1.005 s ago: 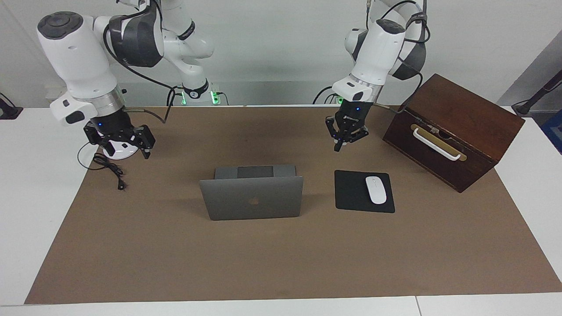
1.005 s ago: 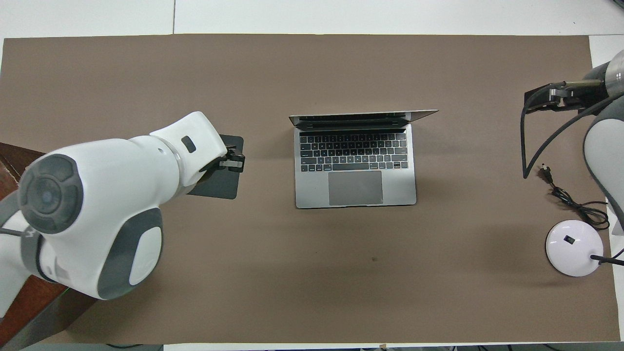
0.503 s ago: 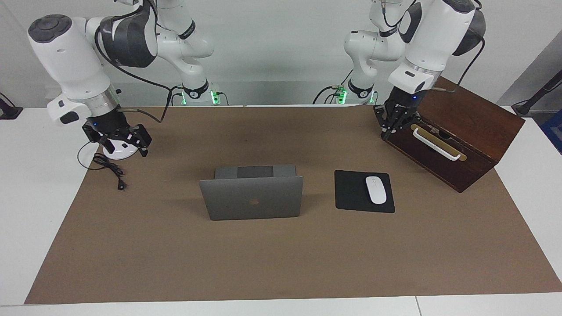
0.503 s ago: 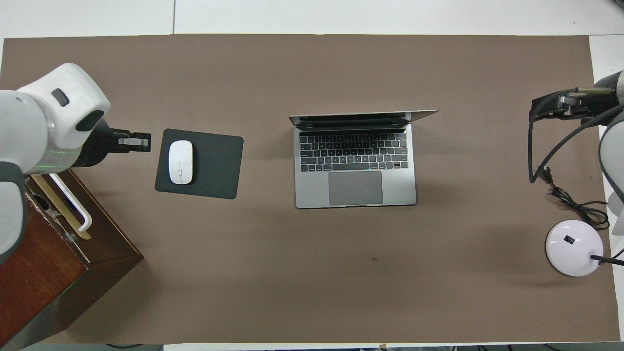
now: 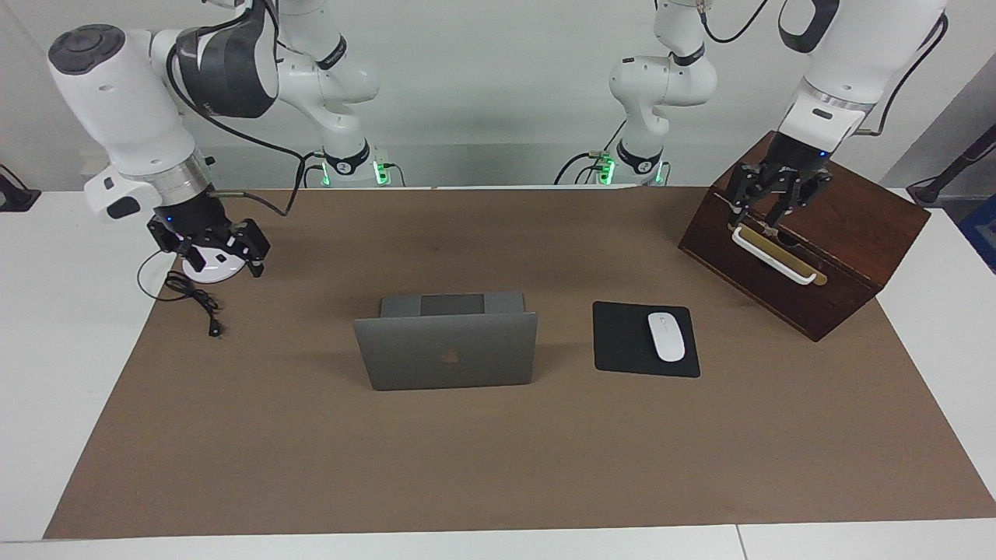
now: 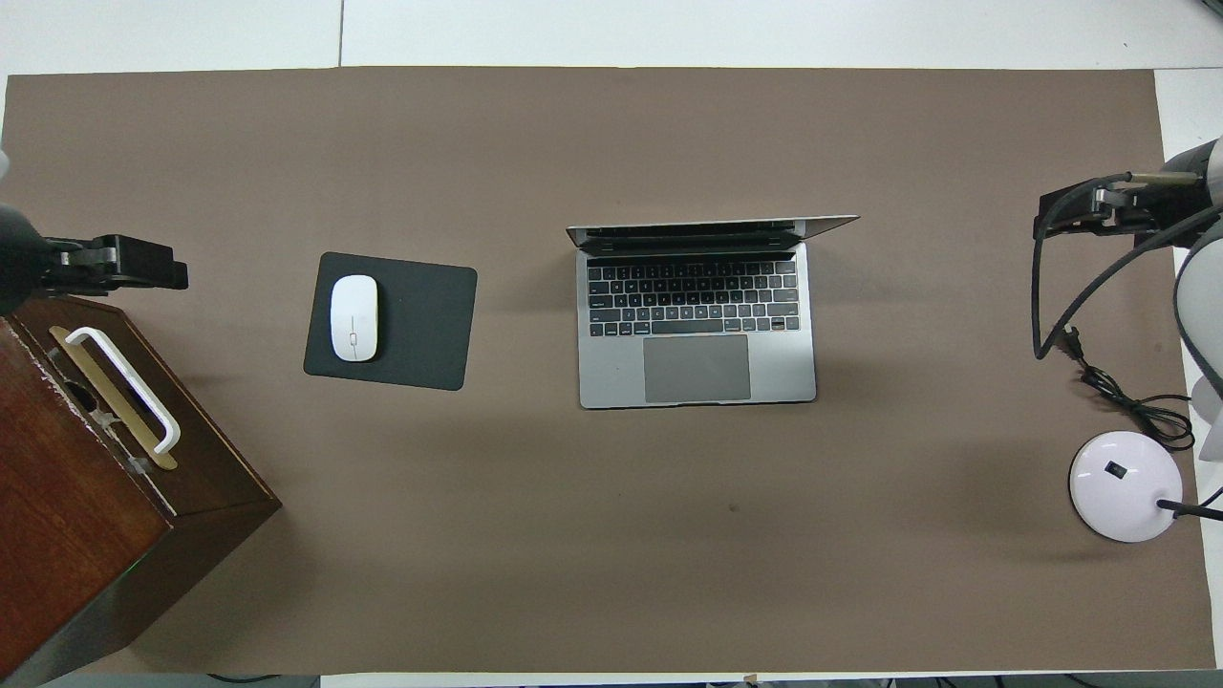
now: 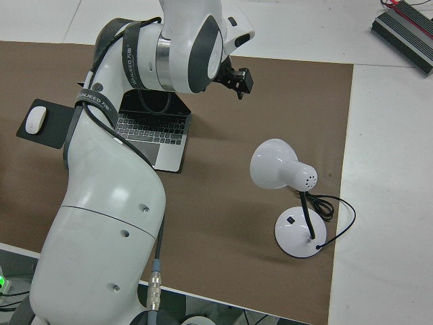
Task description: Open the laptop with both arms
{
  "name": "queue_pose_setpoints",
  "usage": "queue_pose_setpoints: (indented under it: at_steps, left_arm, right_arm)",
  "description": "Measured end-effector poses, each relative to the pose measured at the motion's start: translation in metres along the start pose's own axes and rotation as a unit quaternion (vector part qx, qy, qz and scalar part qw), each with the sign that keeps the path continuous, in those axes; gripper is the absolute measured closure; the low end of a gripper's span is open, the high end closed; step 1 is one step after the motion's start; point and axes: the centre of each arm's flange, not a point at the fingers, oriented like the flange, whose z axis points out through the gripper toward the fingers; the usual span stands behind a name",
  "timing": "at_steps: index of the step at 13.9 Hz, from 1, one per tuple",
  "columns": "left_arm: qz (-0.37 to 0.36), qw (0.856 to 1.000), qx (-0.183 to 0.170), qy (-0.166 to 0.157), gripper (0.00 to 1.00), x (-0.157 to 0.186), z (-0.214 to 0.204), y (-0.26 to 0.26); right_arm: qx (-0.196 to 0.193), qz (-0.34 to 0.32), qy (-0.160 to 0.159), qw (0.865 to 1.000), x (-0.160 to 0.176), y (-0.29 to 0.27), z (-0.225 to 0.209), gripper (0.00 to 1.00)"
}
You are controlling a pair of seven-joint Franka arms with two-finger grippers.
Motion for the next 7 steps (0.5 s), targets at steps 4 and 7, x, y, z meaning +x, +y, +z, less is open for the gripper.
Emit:
queue_pose_setpoints:
  at_steps: [4, 7]
  left_arm:
    - [-0.016, 1.000, 0.008, -0.011, 0.00, 0.005, 0.000, -0.018]
    - [-0.032, 0.999, 0.011, -0.016, 0.00, 0.005, 0.002, -0.036]
  right_arm:
    - [0.000, 0.003, 0.000, 1.000, 0.000, 0.003, 0.000, 0.00]
    - [-0.001, 0.001, 0.000, 1.000, 0.000, 0.004, -0.001, 0.00]
